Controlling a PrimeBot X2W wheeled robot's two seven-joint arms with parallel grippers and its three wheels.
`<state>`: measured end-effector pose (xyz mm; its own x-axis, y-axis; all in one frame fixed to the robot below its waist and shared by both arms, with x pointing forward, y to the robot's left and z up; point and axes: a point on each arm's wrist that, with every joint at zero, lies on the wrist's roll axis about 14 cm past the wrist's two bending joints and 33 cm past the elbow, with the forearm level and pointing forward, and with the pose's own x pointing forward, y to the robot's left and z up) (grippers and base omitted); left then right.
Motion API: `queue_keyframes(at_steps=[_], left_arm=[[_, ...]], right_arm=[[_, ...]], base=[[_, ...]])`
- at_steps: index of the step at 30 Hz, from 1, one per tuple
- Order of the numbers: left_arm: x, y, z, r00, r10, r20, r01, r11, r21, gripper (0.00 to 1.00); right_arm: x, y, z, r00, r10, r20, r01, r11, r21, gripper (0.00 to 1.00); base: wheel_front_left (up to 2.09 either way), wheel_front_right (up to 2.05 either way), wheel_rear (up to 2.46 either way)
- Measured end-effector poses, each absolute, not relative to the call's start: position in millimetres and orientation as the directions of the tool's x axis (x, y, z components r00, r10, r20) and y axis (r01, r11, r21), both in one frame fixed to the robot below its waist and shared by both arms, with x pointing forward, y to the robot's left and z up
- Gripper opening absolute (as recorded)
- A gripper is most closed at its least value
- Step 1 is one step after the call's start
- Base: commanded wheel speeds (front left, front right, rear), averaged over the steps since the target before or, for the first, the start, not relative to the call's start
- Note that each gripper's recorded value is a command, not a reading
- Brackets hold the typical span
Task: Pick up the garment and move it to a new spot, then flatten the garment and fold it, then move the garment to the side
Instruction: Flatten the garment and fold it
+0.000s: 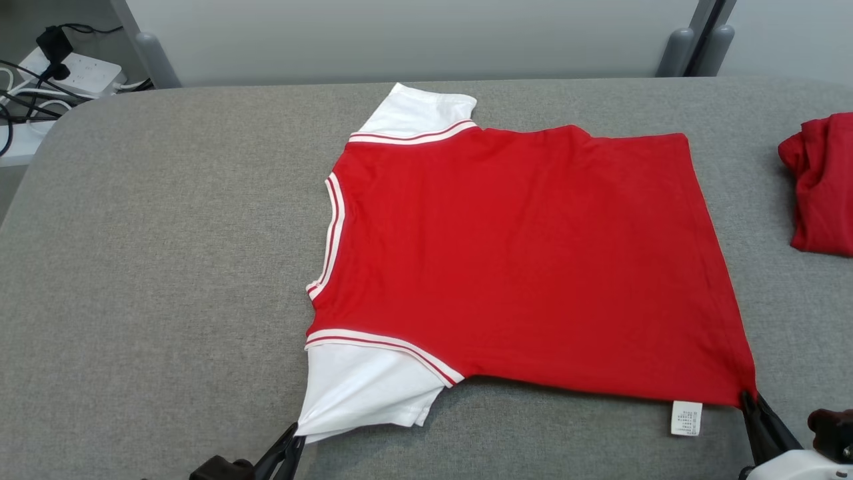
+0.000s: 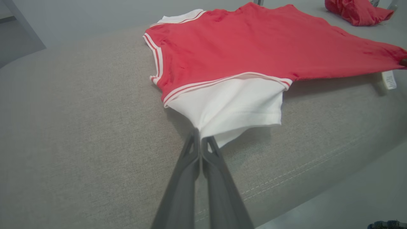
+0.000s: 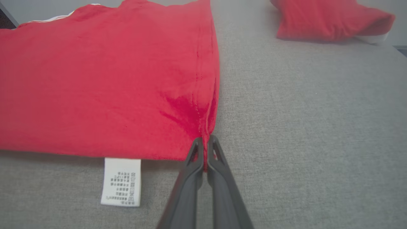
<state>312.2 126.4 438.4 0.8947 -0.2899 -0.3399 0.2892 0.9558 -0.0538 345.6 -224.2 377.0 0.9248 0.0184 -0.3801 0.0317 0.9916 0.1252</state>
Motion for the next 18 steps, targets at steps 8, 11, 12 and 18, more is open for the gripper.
queue_keyframes(at_steps=[8,11,12,18], left_arm=[[303,133,461,0.902,-0.266,-0.34,0.264,0.963,-0.052,0.0],[296,133,470,0.903,-0.257,-0.343,0.249,0.966,-0.068,0.0],[293,134,472,0.903,-0.254,-0.348,0.245,0.967,-0.069,0.0],[286,135,479,0.889,-0.264,-0.375,0.26,0.964,-0.061,0.0]], right_arm=[[332,-222,378,0.907,0.059,-0.416,-0.008,0.993,0.122,0.0],[326,-225,381,0.907,0.061,-0.417,-0.016,0.994,0.11,0.0],[324,-225,382,0.906,0.063,-0.418,-0.016,0.993,0.116,0.0],[310,-236,388,0.897,0.038,-0.44,0.007,0.995,0.1,0.0]], base=[[0.0,0.0,0.0],[0.0,0.0,0.0],[0.0,0.0,0.0],[0.0,0.0,0.0]])
